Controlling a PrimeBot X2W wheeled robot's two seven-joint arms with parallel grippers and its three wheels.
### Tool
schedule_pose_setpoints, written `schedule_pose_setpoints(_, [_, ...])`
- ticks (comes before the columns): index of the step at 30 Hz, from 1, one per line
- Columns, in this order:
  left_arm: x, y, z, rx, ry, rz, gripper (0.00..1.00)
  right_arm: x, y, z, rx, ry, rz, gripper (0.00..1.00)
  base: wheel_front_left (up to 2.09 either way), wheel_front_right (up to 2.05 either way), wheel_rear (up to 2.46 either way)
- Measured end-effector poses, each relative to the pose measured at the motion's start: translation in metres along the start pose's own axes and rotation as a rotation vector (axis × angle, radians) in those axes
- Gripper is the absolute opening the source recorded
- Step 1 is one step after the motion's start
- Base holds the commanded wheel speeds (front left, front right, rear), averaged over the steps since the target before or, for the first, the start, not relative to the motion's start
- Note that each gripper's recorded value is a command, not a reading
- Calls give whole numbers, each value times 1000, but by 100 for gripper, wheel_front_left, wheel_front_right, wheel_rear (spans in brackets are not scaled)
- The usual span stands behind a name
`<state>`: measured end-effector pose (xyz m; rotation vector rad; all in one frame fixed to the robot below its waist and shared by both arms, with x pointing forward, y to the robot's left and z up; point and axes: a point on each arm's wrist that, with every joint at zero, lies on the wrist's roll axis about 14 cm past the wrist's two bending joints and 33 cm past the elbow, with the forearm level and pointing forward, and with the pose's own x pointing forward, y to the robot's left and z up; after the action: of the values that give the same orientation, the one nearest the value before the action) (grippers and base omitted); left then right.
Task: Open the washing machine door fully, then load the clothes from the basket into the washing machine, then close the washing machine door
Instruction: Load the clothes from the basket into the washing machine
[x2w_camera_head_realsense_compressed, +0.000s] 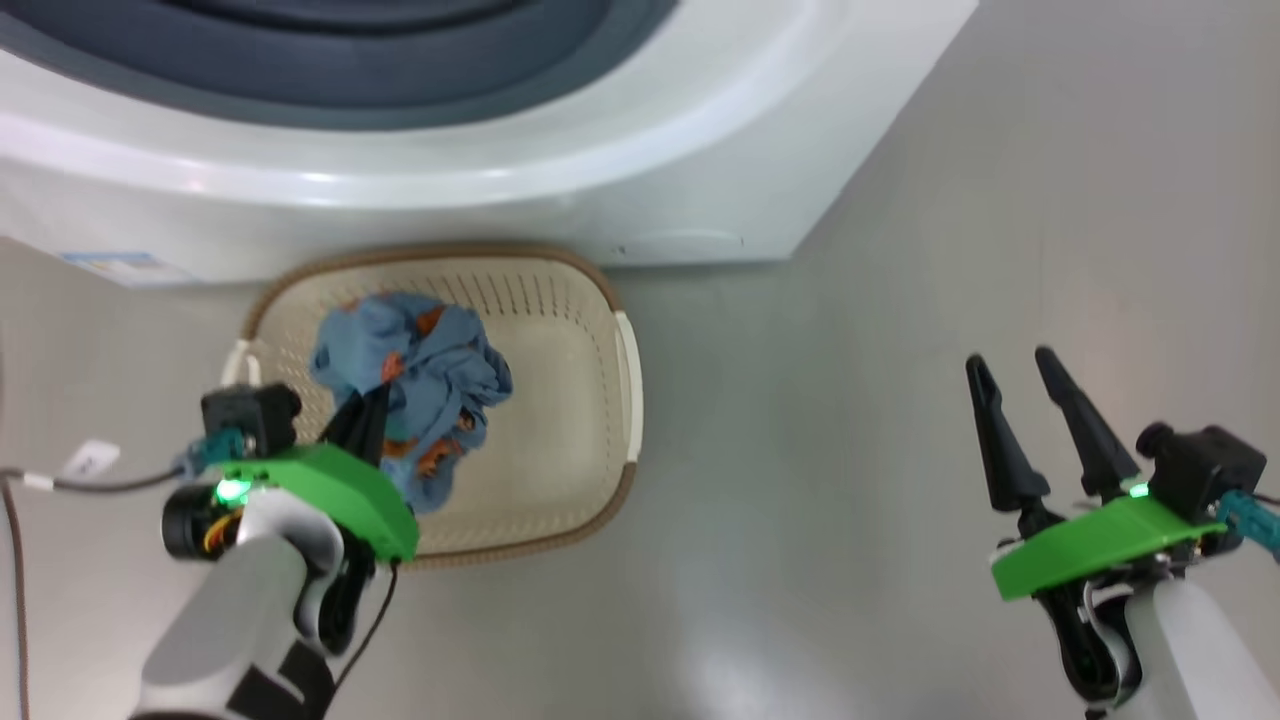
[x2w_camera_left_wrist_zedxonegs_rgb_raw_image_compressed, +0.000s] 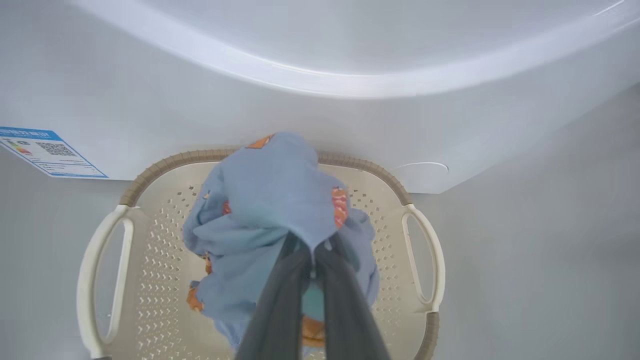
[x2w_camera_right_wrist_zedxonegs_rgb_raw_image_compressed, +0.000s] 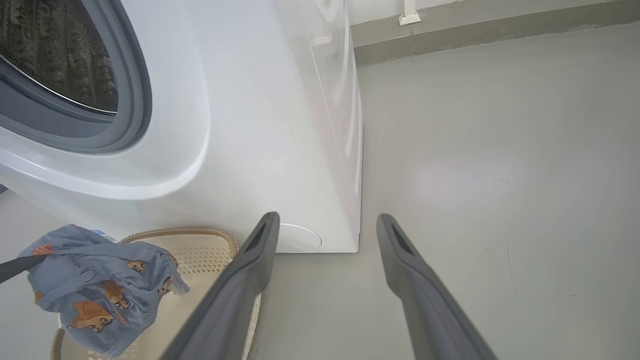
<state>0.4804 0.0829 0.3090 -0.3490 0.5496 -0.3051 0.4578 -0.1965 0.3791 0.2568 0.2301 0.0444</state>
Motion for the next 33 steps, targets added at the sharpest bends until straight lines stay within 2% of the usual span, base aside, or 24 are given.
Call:
schedule_pose_setpoints(18, [-110, -19, 80, 109, -352, 38, 0, -71, 14, 46, 0, -112, 16, 100, 0, 0, 0])
schedule_pose_setpoints(33, [-188, -27, 89, 179, -509, 81, 0, -121, 10, 64, -5, -187, 4, 100, 0, 0, 0])
